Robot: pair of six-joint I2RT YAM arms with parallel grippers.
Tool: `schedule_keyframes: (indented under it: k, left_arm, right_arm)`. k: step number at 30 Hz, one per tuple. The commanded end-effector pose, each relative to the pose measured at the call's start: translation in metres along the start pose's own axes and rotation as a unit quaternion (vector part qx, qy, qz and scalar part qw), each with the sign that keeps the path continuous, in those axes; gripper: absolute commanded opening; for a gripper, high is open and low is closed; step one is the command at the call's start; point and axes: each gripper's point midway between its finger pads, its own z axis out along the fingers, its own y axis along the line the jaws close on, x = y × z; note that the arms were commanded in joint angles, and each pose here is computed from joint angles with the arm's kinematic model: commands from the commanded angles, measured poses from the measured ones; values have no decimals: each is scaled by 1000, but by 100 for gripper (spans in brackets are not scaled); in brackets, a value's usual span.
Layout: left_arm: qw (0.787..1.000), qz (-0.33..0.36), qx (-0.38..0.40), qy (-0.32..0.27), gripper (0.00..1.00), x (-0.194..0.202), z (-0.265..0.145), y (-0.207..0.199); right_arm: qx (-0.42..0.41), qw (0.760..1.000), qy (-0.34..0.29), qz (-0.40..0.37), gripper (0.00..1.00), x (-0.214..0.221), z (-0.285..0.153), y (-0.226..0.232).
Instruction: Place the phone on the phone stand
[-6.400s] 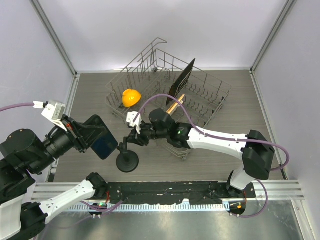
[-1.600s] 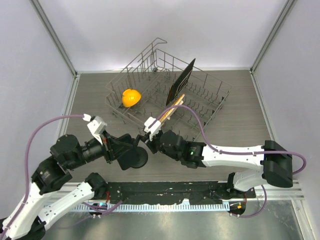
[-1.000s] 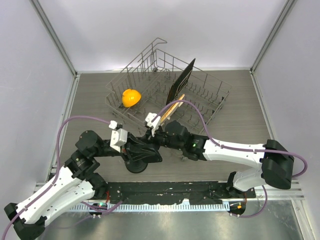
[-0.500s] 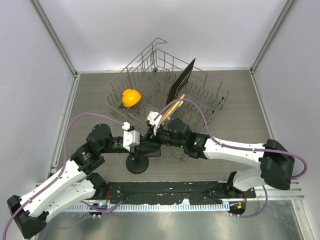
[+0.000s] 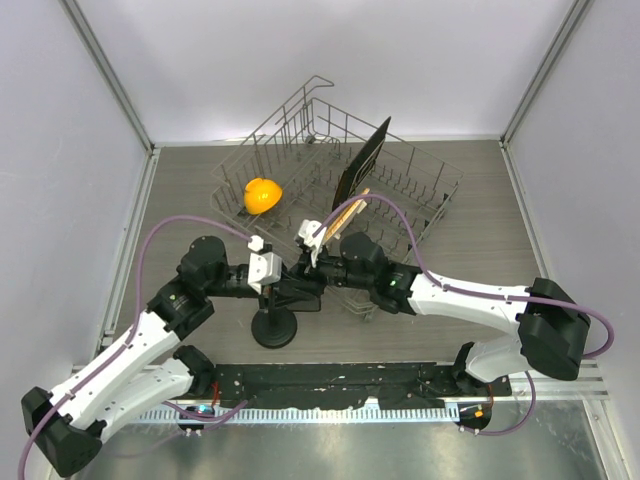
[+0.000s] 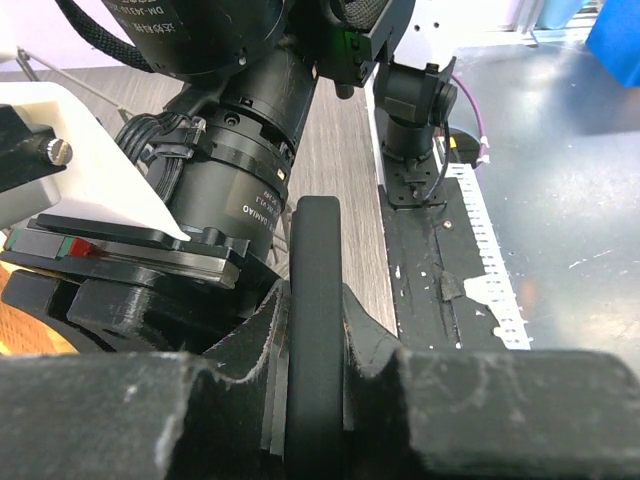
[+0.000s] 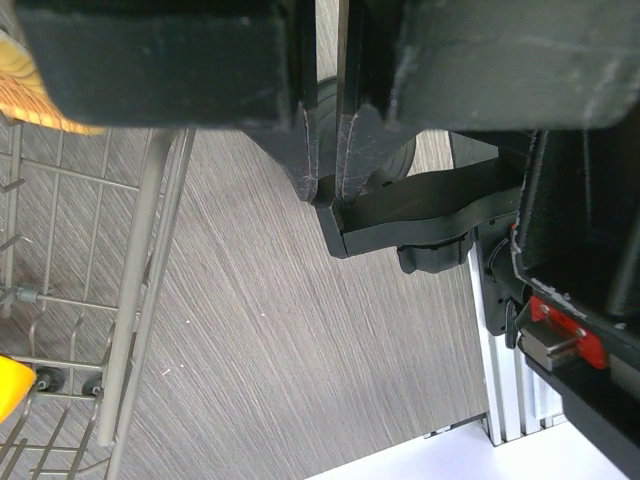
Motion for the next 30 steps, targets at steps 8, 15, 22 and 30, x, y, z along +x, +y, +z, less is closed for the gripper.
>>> schedule_keyframes:
  k: [8, 15, 22, 30]
  left_arm:
    - [997, 51, -14, -51, 0, -44, -1, 26]
    - [997, 48, -40, -51, 0, -43, -9, 37]
    - [985, -12, -172, -32, 0, -29, -35, 55]
    - [846, -119, -515, -67, 0, -8, -156, 75]
  right_arm:
    - [-92, 995, -37, -10, 0, -25, -3, 36]
    - [-70, 997, -42, -7, 0, -25, -4, 28]
    - [21, 996, -89, 16, 0, -35, -9, 8]
    - [222, 958, -170, 59, 0, -40, -17, 8]
